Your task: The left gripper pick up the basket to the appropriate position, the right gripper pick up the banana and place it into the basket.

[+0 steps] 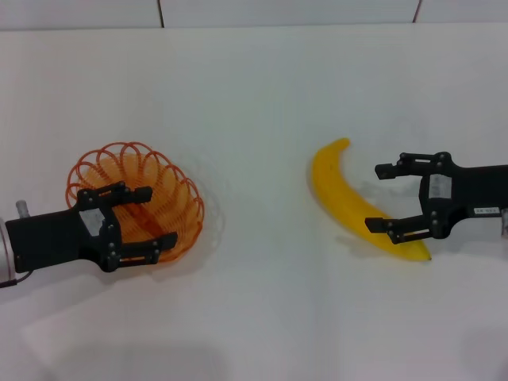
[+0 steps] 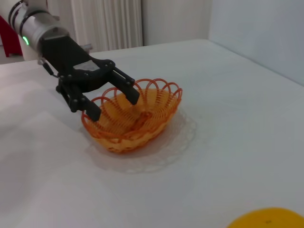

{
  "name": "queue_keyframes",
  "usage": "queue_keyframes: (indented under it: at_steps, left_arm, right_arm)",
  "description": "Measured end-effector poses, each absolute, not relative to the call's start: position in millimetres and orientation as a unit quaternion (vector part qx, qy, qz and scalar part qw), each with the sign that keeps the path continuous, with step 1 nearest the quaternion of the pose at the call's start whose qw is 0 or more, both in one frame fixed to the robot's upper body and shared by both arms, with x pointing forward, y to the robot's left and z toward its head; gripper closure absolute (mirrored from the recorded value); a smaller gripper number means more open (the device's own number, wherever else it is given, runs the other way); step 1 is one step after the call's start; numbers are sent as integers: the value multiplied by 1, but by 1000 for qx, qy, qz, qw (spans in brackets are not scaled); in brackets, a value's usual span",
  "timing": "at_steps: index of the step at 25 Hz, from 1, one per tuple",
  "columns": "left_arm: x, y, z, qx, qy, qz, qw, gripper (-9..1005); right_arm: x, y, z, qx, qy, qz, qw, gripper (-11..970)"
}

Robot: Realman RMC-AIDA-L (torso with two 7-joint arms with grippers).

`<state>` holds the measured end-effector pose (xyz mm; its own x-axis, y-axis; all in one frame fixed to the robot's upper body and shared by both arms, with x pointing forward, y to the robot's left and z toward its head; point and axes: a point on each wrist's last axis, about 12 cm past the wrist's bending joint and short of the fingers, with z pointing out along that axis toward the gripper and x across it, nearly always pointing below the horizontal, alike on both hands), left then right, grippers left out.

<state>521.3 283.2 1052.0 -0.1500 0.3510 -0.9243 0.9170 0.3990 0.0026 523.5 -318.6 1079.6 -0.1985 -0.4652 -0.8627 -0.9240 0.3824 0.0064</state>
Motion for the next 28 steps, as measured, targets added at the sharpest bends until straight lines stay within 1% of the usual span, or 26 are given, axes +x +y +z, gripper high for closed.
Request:
queue_keyframes:
  at_steps: [9,13,14,15,18,22,24,28]
  left_arm:
    - [526,286,1058,423,709,-314,469,136]
    - [532,288,1068,399,714,-322,477,137]
    - [538,291,1078,380,724,-323,477,137]
    - [538,291,1078,380,724,-323,477,137]
    - [551,306,1098,329,758,-310,471,138]
    - [568,326,1119,289,802,-279,441,138]
    - [580,330,1124,280,827,-261,413,139]
    - [591,324,1124,290,838,-244,393,139]
  right_arm:
    - [525,-320,1081,-474,725,276,417,56]
    - [524,-319,1080,-473,725,277,417,56]
    - [524,-319,1080,-473,725,276,417,57]
    - [525,-319,1080,-473,725,277,417,57]
    - [526,-318,1081,-474,724,276,418,57]
    - [528,-318,1080,-471,727,270,421,58]
    - [529,-317,1079,-469,728,268,422,59]
    - [529,-317,1079,-469,728,268,422,59]
